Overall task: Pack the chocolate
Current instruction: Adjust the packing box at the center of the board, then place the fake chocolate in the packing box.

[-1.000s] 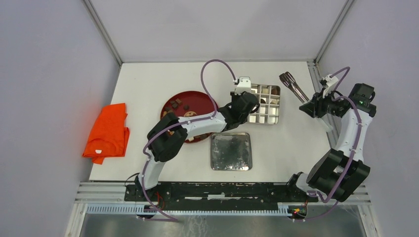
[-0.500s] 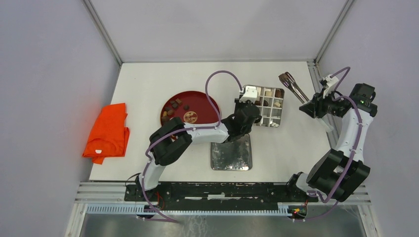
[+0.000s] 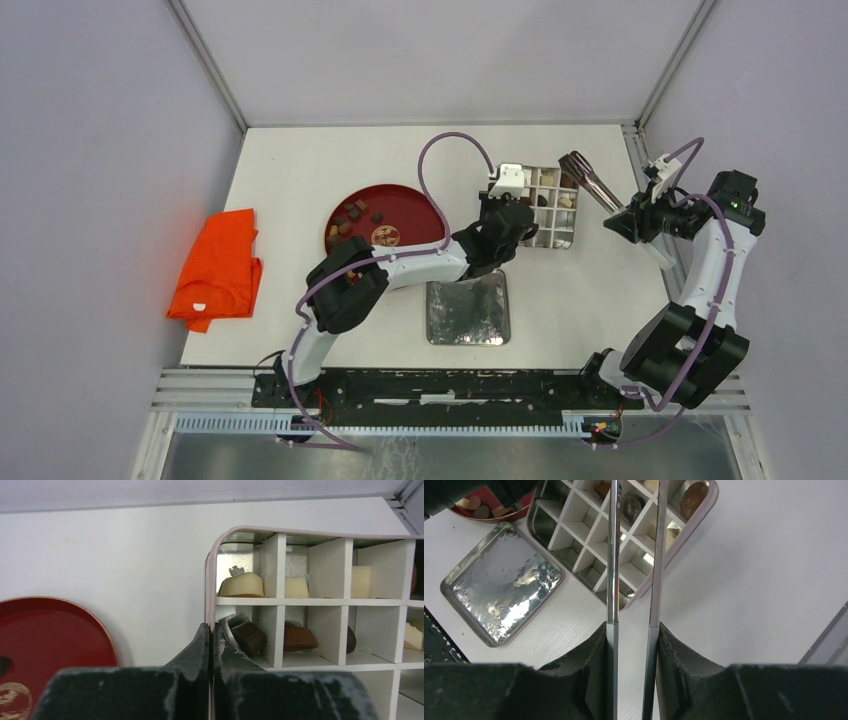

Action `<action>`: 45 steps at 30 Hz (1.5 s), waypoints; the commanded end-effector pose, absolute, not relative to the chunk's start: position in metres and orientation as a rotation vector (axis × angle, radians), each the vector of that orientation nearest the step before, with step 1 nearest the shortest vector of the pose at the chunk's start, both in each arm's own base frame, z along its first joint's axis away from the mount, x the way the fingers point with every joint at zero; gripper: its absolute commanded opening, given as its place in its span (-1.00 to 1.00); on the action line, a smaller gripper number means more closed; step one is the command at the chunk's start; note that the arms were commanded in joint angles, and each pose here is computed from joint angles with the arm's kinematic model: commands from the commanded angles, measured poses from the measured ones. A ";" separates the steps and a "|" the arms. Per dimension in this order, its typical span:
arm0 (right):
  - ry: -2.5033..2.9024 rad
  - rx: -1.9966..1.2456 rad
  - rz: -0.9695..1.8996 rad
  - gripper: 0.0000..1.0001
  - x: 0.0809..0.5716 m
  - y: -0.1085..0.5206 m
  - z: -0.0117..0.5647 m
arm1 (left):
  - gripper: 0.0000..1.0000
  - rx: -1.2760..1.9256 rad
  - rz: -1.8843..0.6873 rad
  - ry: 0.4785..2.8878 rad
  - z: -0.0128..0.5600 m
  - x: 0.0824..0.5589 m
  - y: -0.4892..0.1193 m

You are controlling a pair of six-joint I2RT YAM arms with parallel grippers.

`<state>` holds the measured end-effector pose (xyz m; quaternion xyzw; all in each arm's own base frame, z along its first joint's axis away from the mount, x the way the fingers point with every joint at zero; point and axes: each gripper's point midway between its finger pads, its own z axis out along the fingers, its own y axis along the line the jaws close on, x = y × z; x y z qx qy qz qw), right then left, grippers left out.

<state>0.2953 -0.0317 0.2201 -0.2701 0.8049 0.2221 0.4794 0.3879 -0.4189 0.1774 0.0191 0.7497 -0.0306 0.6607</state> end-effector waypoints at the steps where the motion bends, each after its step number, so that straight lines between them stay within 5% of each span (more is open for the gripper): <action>1: 1.910 -0.726 0.528 -1.00 0.295 -0.030 0.230 | -0.96 -0.131 -0.210 1.753 0.179 0.405 -0.437; 15: 2.042 -0.783 0.522 -1.00 0.272 -0.033 0.180 | -0.96 -0.153 -0.249 1.986 0.104 0.413 -0.453; 21: 2.118 -0.828 0.528 -1.00 0.255 -0.033 0.149 | -0.29 -0.174 -0.271 2.017 0.095 0.412 -0.451; 25: 2.146 -0.855 0.545 -1.00 0.245 -0.029 0.135 | -0.04 -0.188 -0.295 2.019 0.099 0.413 -0.451; 45: 2.249 -0.945 0.447 -0.95 0.259 -0.013 0.102 | 0.21 0.153 -0.446 1.985 0.204 0.346 -0.392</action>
